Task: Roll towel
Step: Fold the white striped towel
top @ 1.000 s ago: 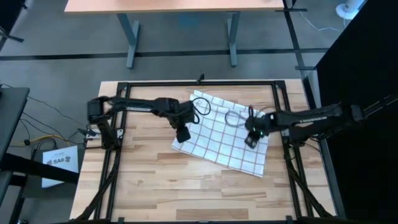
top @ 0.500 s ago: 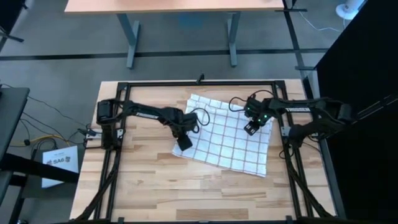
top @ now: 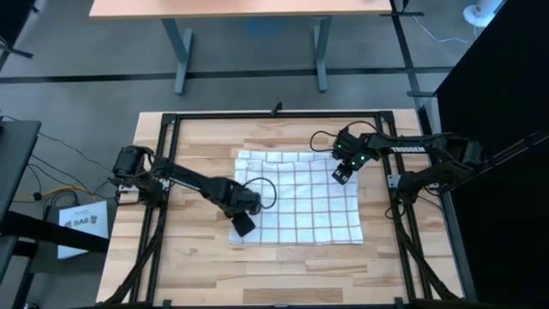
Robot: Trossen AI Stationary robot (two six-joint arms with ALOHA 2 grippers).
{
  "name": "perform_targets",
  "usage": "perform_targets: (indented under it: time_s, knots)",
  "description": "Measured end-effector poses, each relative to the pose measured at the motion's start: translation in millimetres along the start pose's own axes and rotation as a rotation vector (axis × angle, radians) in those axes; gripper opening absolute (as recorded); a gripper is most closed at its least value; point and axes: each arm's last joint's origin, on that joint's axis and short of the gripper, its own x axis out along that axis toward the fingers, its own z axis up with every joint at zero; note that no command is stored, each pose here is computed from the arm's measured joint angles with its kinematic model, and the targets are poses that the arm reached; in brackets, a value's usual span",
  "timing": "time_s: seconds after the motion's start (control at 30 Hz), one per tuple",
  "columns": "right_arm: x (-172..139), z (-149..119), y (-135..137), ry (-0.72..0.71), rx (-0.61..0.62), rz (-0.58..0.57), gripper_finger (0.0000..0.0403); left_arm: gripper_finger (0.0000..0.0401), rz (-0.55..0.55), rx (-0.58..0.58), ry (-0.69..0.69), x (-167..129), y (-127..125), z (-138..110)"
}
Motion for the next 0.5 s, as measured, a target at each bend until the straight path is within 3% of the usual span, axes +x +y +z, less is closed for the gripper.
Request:
perform_targets:
  time_s: [0.1,0.43,0.5]
  knots:
    - [-8.8,9.5,9.1,-0.018,-0.119,0.069,0.0098,0.0093,-0.050,0.006,-0.122,-30.3,10.2,18.1]
    - [-42.1,47.1,10.4,-0.138,-0.330,0.060,0.0103,0.0098,-0.037,0.118,-0.243,-66.0,94.3,63.1]
    - [-42.5,48.1,2.7,-0.094,-0.328,0.050,0.0110,0.0105,-0.074,0.164,-0.230,-64.1,111.4,70.9]
